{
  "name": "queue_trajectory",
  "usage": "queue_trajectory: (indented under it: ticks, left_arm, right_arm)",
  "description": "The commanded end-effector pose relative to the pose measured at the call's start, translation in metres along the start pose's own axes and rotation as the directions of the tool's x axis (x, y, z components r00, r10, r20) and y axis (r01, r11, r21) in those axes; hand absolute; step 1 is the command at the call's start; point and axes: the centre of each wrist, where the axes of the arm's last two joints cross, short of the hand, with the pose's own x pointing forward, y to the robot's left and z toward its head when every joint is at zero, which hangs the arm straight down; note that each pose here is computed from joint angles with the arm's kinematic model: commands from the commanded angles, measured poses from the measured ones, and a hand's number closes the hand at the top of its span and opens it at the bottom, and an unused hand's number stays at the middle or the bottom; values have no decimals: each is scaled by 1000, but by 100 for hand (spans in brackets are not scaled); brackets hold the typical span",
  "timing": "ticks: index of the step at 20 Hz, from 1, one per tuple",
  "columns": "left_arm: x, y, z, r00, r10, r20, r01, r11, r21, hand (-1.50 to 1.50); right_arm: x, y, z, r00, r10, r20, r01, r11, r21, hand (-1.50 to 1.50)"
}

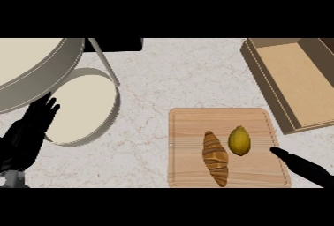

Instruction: Pick the lemon from the cutting board and place it in the cardboard box

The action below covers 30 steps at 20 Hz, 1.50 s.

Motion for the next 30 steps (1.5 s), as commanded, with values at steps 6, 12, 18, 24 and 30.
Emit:
queue_trajectory:
  ticks: [6, 12, 18, 24, 30]
  left_arm:
    - [15, -7, -5, 1000, -9, 25, 9, 999, -32, 0]
    - [14, -18, -6, 999, -16, 29, 18, 998, -64, 0]
    - [18, -11, -5, 1000, -10, 10, 11, 995, -98, 0]
    - [26, -3, -16, 1000, -8, 13, 8, 998, -63, 0]
    - [2, -6, 1, 1000, 11, 3, -10, 999, -50, 0]
  right_arm:
    - [24, -40, 24, 878, 473, -75, -423, 839, 343, -150]
    - [54, -38, 3, 696, 705, -134, -553, 646, 526, -150]
    - [101, -3, -10, 585, 784, -207, -508, 554, 660, -150]
    - [111, 40, -30, 546, 787, -287, -393, 543, 742, -150]
    - [92, 53, -29, 491, 824, -282, -360, 487, 796, -150]
